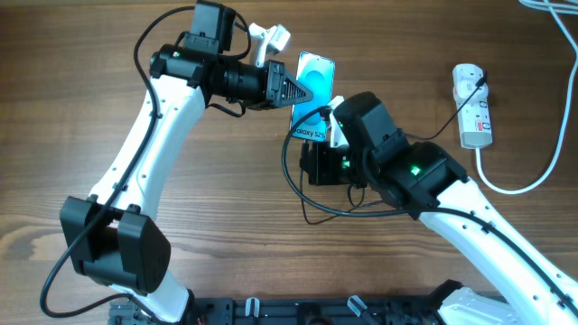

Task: Plug charger to phone and switch on socket
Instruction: 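Push the USB-C plug upward into the phone's port, then open the right gripper and withdraw it from the plug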

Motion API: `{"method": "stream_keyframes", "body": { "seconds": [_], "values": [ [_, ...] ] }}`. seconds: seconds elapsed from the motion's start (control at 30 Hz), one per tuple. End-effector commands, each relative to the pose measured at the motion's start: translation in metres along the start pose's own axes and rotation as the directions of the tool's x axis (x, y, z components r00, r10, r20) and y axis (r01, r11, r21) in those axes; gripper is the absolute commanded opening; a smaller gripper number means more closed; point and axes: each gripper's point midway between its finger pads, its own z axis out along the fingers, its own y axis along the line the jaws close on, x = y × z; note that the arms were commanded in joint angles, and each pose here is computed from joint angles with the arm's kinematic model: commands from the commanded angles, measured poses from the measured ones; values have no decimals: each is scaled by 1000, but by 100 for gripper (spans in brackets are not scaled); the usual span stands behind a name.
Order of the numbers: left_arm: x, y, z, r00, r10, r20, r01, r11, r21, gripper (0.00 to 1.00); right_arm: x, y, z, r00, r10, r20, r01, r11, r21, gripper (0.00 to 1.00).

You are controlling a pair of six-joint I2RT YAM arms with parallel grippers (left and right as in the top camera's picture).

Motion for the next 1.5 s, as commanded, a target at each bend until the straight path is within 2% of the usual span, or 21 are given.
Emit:
{"method": "stream_keyframes", "body": {
  "seconds": [0.0, 0.17, 0.4, 0.53, 1.17, 1.3, 1.37, 1.47],
  "values": [
    [2, -16, -2, 996, 87, -3, -86, 995, 39, 4, -9, 1, -6, 999, 9, 37, -10, 1000, 11, 4],
    [3, -8, 6, 995, 99, -9, -99, 994, -36, 4, -12, -3, -7, 999, 33, 44, -33, 999, 14, 5],
    [5, -11, 7, 998, 63, -15, -63, 998, -20, 4, -14, -5, -7, 998, 5, 58, -6, 1000, 28, 5],
    [12, -20, 7, 998, 42, -40, -41, 999, 32, 4, -26, -15, -9, 992, -2, 124, -10, 995, 95, 5],
    [24, -17, 6, 997, -19, -80, 21, 1000, 20, 4, -50, -20, -14, 971, -56, 231, 22, 989, 147, 6],
    [23, -17, 6, 997, -18, -80, 20, 1000, 20, 4, -50, -19, -14, 971, -57, 234, 23, 989, 145, 22],
    [23, -17, 6, 997, -18, -79, 19, 1000, 19, 4, -50, -19, -14, 971, -57, 234, 23, 989, 144, 27],
    [19, -4, 2, 998, -25, -56, 22, 999, -38, 4, -45, -18, -12, 977, -42, 208, 15, 991, 129, 42]
  ]
}}
